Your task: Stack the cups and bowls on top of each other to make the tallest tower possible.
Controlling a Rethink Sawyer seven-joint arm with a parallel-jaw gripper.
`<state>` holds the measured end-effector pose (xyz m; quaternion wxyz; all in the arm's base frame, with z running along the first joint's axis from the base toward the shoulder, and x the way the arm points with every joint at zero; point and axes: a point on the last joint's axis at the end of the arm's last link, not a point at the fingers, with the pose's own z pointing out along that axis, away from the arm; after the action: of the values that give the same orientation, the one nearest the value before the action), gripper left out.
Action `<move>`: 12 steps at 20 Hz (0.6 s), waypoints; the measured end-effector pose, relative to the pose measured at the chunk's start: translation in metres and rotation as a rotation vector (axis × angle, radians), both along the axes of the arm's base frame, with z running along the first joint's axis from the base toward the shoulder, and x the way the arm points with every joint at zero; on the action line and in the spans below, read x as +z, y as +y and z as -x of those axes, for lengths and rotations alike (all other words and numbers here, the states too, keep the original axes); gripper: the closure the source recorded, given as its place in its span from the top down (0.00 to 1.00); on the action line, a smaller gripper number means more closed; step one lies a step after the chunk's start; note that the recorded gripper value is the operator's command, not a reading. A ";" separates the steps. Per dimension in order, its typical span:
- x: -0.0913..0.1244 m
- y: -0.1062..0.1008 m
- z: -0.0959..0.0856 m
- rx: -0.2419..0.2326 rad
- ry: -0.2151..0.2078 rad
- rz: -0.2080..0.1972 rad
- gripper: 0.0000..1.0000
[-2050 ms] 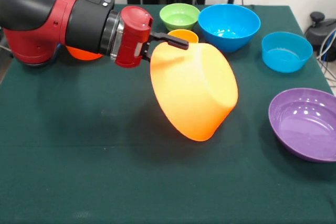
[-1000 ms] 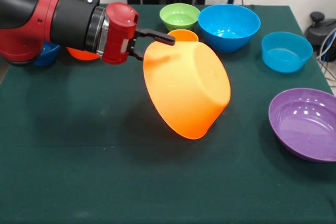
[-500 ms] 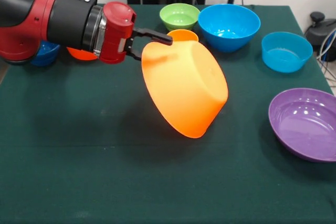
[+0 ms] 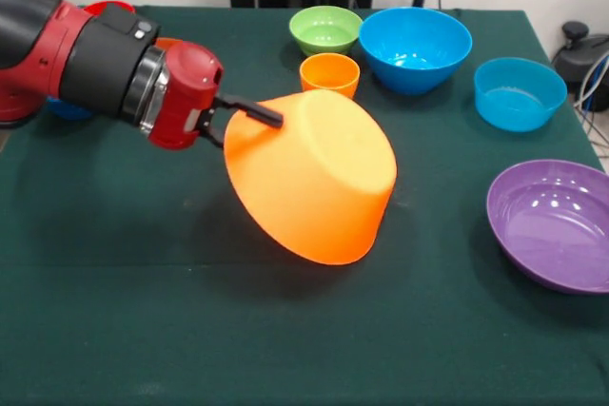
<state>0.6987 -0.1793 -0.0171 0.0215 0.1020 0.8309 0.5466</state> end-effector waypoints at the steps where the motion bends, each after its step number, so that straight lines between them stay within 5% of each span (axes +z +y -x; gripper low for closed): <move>1: -0.001 -0.003 -0.002 -0.007 -0.013 0.018 1.00; 12: 0.007 -0.008 -0.026 -0.069 -0.114 0.185 1.00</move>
<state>0.7245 -0.1872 -0.0105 0.0969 0.0968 0.8713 0.4712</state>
